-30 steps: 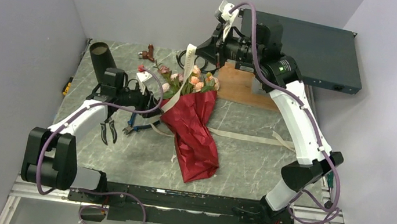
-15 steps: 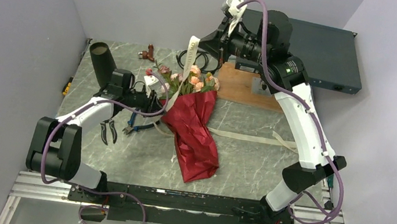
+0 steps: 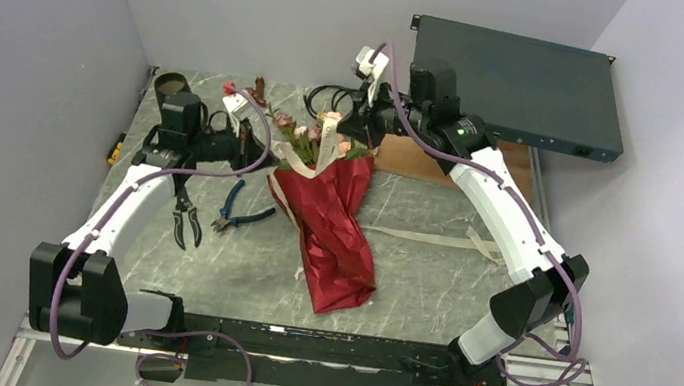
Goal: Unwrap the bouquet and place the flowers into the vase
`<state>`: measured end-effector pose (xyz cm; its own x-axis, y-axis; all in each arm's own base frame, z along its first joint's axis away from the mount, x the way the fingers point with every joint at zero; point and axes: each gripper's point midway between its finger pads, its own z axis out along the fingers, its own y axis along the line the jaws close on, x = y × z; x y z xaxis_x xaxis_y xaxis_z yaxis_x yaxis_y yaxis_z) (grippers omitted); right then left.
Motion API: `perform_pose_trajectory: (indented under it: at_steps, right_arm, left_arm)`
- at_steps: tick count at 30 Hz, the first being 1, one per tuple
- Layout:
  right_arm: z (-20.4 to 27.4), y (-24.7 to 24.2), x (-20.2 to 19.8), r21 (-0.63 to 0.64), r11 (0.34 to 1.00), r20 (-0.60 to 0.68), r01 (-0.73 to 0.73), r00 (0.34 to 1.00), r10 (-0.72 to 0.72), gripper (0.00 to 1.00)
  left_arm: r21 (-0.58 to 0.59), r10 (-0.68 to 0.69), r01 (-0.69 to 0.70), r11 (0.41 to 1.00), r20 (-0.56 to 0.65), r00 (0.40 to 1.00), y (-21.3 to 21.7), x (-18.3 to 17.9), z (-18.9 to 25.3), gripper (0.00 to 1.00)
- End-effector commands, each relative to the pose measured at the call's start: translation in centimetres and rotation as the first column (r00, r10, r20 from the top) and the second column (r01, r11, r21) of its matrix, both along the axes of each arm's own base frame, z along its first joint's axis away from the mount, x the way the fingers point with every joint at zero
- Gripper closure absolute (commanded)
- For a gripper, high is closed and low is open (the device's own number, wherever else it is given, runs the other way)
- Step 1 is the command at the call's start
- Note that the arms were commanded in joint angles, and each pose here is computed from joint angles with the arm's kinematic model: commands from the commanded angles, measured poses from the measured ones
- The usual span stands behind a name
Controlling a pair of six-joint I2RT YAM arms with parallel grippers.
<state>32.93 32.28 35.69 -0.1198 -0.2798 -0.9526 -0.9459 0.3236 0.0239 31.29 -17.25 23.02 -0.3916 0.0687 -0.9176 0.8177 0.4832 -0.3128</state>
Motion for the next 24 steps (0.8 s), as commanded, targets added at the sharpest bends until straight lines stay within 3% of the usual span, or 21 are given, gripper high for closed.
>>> perform_pose_trajectory:
  at_steps: [1,19,24]
  right_arm:
    - [-1.4,-0.2,-0.3,-0.034,0.998,0.046,-0.044,0.998,0.046,1.00]
    - [-5.5,4.8,-2.5,-0.017,0.977,0.024,-0.215,0.976,0.215,1.00]
    - [-7.5,6.3,-3.6,-0.032,0.964,0.005,-0.264,0.964,0.264,0.86]
  left_arm:
    - [-0.069,-0.047,0.053,0.996,0.088,0.995,-1.3,-0.1,6.0,1.00]
    - [-0.151,-0.091,0.149,0.977,0.337,0.937,-3.3,-2.1,21.0,1.00]
    - [-0.177,-0.013,0.095,0.980,0.417,0.909,-2.6,-1.4,24.9,1.00]
